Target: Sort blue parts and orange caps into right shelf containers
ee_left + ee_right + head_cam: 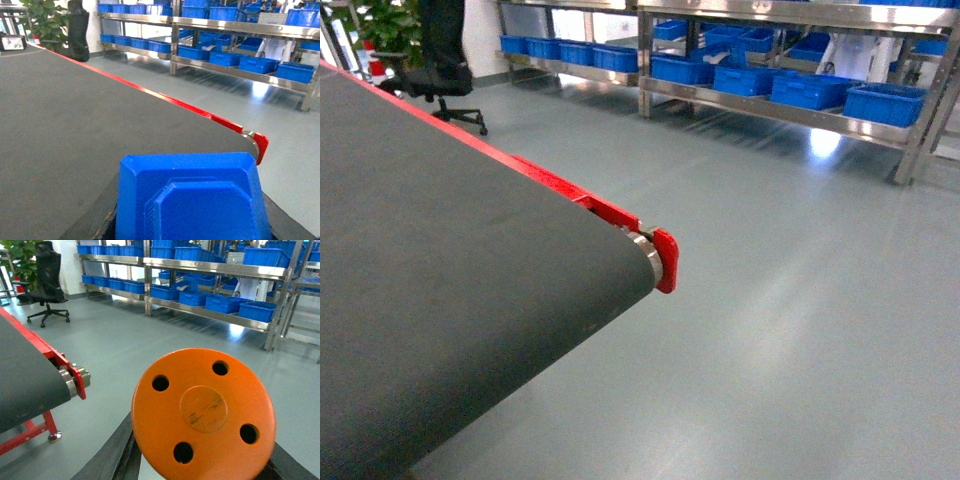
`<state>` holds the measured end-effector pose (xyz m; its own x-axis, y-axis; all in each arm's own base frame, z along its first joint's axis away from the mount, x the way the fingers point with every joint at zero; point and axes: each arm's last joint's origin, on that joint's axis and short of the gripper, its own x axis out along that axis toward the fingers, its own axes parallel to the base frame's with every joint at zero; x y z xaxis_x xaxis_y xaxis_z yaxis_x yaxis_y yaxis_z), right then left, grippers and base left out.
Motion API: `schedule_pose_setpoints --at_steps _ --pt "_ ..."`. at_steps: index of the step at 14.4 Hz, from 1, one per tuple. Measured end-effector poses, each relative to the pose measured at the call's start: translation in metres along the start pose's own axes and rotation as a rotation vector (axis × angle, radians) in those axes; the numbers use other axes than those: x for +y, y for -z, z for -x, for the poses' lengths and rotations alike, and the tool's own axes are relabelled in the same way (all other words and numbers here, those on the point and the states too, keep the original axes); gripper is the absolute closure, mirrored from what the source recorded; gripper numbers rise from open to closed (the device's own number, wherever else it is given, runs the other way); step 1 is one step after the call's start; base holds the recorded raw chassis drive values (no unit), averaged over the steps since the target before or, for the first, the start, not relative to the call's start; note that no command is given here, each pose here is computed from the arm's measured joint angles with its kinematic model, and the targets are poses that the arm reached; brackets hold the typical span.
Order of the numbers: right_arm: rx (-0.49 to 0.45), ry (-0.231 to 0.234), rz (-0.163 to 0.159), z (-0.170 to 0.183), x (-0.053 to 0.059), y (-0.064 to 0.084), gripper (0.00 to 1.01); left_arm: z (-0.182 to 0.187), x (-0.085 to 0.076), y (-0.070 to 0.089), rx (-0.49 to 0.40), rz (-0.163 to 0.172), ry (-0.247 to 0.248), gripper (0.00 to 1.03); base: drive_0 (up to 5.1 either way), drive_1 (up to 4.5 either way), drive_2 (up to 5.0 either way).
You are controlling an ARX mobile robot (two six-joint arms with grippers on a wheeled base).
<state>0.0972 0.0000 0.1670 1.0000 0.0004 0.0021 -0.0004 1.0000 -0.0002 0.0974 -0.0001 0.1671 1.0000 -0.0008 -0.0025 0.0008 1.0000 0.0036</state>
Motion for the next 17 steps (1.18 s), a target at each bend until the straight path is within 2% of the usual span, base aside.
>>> schedule_pose_setpoints --at_steps 17 --pt "0.0 0.0 0.0 0.0 0.0 0.0 0.58 0.0 0.0 0.0 0.0 0.0 0.0 0.6 -1.6 -1.6 -1.6"
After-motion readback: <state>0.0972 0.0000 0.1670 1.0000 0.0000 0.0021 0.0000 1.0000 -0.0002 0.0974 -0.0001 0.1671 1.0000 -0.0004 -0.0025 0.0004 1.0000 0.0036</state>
